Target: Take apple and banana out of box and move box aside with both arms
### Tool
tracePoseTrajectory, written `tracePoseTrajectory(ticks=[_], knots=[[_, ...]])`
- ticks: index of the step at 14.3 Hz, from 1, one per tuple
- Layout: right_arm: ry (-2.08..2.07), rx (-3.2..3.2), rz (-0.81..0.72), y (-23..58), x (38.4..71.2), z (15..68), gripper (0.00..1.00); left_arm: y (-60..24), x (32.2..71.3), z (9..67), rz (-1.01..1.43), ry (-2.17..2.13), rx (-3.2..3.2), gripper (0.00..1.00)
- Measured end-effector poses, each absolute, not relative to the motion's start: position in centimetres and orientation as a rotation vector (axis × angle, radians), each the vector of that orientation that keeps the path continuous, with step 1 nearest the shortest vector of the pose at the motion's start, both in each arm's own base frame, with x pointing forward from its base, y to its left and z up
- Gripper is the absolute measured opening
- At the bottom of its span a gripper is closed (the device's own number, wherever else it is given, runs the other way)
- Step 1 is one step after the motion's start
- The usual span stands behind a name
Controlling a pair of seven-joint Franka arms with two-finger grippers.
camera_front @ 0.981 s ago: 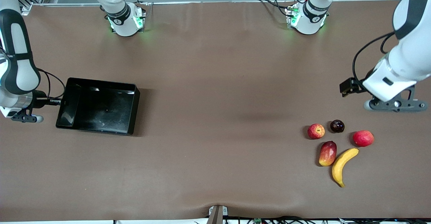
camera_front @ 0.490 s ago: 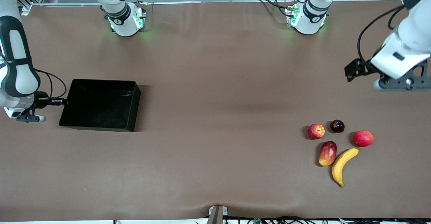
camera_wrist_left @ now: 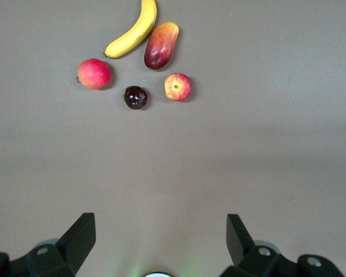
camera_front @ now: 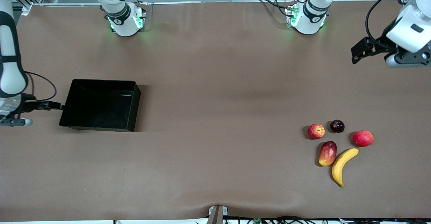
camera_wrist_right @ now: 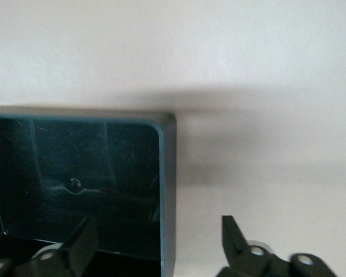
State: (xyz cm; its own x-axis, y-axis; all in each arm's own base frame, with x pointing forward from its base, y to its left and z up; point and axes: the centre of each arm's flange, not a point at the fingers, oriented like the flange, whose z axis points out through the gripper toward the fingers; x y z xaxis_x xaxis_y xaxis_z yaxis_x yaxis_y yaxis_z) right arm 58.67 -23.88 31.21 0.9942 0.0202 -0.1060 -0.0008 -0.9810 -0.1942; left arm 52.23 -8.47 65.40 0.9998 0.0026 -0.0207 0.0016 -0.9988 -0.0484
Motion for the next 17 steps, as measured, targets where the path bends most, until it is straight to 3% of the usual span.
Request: tracePoseTrajectory(ticks=[4,10,13,17], knots=[[-0.296,-2.989,-0.052,-24.9,62.1,38.1,1.00,-9.0,49.8,66.0,0.008,0.016,-3.086,1.00],[-0.400,-3.016,-0.220,-24.4,64.8,47.4,1.00,-7.6,50.1,65.2,-0.013,0.016,-3.090,1.00],[-0.430,-2.979,-0.161,-20.8,65.3,50.9,1.00,-7.4,50.3,64.7,-0.015,0.018,-3.090,1.00],[-0.094,-2.980,-0.051,-14.9,65.5,53.7,1.00,-7.3,50.3,64.6,-0.014,0.043,-3.089,1.00]])
